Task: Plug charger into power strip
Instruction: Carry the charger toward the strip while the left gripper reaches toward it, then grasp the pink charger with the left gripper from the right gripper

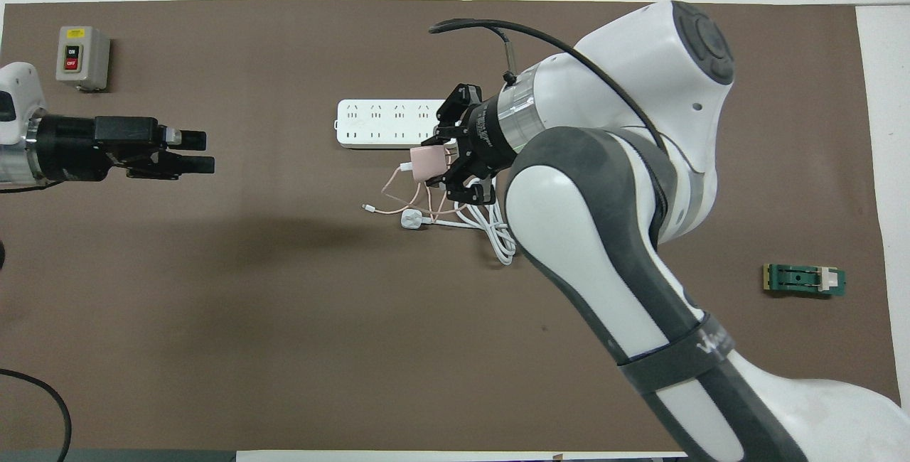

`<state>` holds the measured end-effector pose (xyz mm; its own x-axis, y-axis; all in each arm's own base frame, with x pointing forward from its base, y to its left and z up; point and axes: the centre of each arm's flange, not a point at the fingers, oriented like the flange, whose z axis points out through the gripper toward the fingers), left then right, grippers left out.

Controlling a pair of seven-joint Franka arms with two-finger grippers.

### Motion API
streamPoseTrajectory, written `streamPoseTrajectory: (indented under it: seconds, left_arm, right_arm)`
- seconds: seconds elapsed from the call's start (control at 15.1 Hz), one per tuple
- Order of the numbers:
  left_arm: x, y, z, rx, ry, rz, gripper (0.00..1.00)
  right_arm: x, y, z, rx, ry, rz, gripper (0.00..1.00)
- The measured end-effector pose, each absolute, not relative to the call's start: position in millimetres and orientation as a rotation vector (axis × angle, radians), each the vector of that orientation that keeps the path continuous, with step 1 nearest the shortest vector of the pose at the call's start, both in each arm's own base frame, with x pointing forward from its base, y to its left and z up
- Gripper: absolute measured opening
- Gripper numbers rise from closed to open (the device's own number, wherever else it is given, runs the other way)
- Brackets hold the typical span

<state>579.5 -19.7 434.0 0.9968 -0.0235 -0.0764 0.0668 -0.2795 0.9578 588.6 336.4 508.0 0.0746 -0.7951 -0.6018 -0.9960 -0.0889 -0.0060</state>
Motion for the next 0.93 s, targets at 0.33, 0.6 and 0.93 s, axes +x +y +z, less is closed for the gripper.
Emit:
streamPoseTrajectory:
  seconds: [0.33, 0.6, 0.93]
  left_arm:
    - [586.3, -66.8, 384.3, 1.69, -0.068, -0.023, 1.0]
    - [585.7, -96.6, 382.1, 1.639, -0.119, -0.011, 1.0]
    - [572.8, -140.6, 375.9, 1.588, -0.138, -0.069, 1.0]
  right_arm:
    - [581.3, 374.1, 494.7, -1.889, 1.768, 0.639, 0.47]
    - [580.6, 390.2, 476.2, -1.871, 1.779, 0.645, 0.47]
    - [575.5, 400.4, 471.5, -1.883, 1.772, 0.652, 0.47]
